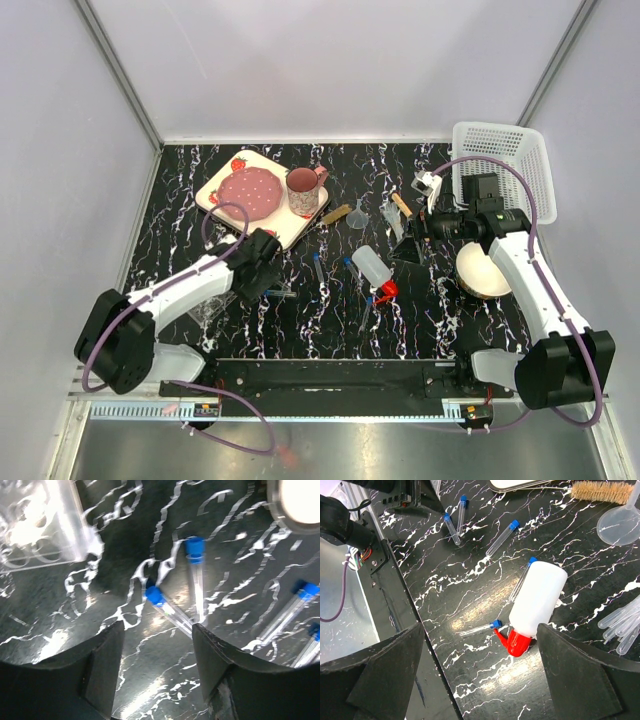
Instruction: Organize the chemistry lab equipment
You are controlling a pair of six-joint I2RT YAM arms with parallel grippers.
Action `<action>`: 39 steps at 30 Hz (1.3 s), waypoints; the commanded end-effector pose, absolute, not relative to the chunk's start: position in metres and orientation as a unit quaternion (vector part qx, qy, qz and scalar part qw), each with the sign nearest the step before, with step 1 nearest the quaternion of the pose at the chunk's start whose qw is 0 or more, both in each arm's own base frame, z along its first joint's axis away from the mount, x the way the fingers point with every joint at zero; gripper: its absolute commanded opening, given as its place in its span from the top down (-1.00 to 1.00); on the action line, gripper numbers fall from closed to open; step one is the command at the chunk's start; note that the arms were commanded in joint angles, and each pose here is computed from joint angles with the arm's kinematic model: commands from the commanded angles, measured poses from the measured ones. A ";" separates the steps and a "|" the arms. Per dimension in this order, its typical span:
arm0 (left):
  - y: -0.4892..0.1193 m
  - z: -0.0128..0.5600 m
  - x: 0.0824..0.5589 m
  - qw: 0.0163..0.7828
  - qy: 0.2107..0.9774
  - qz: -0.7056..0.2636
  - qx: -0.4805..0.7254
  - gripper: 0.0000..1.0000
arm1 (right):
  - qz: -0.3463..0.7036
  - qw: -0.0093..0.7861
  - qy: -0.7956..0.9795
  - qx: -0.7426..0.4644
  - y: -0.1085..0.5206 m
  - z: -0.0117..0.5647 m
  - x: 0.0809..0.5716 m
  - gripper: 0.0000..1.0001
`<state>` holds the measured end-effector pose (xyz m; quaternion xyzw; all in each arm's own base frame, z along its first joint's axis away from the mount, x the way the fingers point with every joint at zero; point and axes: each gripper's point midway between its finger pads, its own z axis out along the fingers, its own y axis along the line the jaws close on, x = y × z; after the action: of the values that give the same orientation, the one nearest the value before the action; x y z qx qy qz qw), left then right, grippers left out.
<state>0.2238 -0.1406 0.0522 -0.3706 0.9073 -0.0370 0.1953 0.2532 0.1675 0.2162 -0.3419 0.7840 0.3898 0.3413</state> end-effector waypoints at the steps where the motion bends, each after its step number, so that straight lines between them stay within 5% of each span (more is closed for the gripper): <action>1: -0.139 0.047 0.213 0.183 0.881 -0.060 -0.433 -0.18 | 0.396 0.364 0.765 -0.353 0.171 0.229 0.252 -1.00; 25: -0.155 0.016 0.232 0.133 0.907 -0.048 -0.397 0.10 | 0.393 0.366 0.768 -0.349 0.170 0.230 0.249 -0.99; 39: -0.142 0.002 0.200 0.108 0.930 -0.037 -0.350 0.68 | 0.395 0.370 0.764 -0.351 0.171 0.236 0.247 -1.00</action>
<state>0.2244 -0.1529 0.0144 -0.3813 0.9132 -0.0550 0.1326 0.2491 0.1672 0.2188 -0.3388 0.7834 0.3906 0.3448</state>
